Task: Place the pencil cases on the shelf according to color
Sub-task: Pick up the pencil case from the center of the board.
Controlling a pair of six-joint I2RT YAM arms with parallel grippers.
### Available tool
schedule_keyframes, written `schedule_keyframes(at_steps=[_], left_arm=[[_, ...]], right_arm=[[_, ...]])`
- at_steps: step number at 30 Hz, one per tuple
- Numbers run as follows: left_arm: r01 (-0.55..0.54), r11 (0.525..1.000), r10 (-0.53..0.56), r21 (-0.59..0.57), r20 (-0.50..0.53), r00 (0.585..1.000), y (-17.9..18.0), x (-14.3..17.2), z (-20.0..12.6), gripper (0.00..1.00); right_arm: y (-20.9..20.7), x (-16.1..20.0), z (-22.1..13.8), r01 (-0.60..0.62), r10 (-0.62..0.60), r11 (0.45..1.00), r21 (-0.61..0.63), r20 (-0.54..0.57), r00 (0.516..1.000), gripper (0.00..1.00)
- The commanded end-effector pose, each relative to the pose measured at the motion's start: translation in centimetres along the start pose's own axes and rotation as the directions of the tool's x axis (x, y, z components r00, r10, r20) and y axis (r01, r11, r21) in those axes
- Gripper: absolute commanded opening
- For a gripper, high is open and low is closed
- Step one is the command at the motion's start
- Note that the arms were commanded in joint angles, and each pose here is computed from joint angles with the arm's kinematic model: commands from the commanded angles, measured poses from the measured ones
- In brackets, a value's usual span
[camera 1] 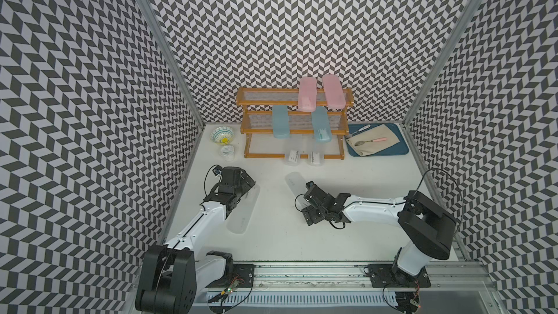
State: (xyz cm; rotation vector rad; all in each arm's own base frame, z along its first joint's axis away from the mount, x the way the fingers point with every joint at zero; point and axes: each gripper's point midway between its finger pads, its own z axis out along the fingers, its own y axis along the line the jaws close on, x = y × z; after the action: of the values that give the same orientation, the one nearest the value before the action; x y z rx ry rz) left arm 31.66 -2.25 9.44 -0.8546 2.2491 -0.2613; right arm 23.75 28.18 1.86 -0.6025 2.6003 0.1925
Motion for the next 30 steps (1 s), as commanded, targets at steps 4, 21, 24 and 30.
schedule_keyframes(at_steps=[4, 21, 24, 30], left_arm=[[-0.009, 1.000, 0.009, 0.013, 0.029, 1.000, -0.1, -0.8, -0.7, 0.99], [0.001, 0.999, -0.002, 0.033, 0.027, 1.000, -0.3, -0.9, -0.9, 0.99], [0.003, 0.999, -0.004, 0.046, 0.019, 1.000, -0.6, -0.8, -0.7, 0.99], [-0.003, 0.998, 0.003, 0.062, 0.004, 1.000, -1.2, -0.6, -0.2, 0.99]], right_arm=[[0.3, 1.2, 0.9, -0.037, 0.037, 0.999, -0.024, 0.012, 0.999, 0.80], [-3.2, -3.2, -8.2, -0.170, 0.161, 0.985, 0.004, 0.295, 0.942, 0.57], [-4.8, -4.2, -10.7, -0.217, 0.201, 0.976, 0.005, 0.367, 0.909, 0.57], [-9.1, -5.6, -12.2, -0.278, 0.243, 0.960, 0.023, 0.419, 0.875, 0.57]])
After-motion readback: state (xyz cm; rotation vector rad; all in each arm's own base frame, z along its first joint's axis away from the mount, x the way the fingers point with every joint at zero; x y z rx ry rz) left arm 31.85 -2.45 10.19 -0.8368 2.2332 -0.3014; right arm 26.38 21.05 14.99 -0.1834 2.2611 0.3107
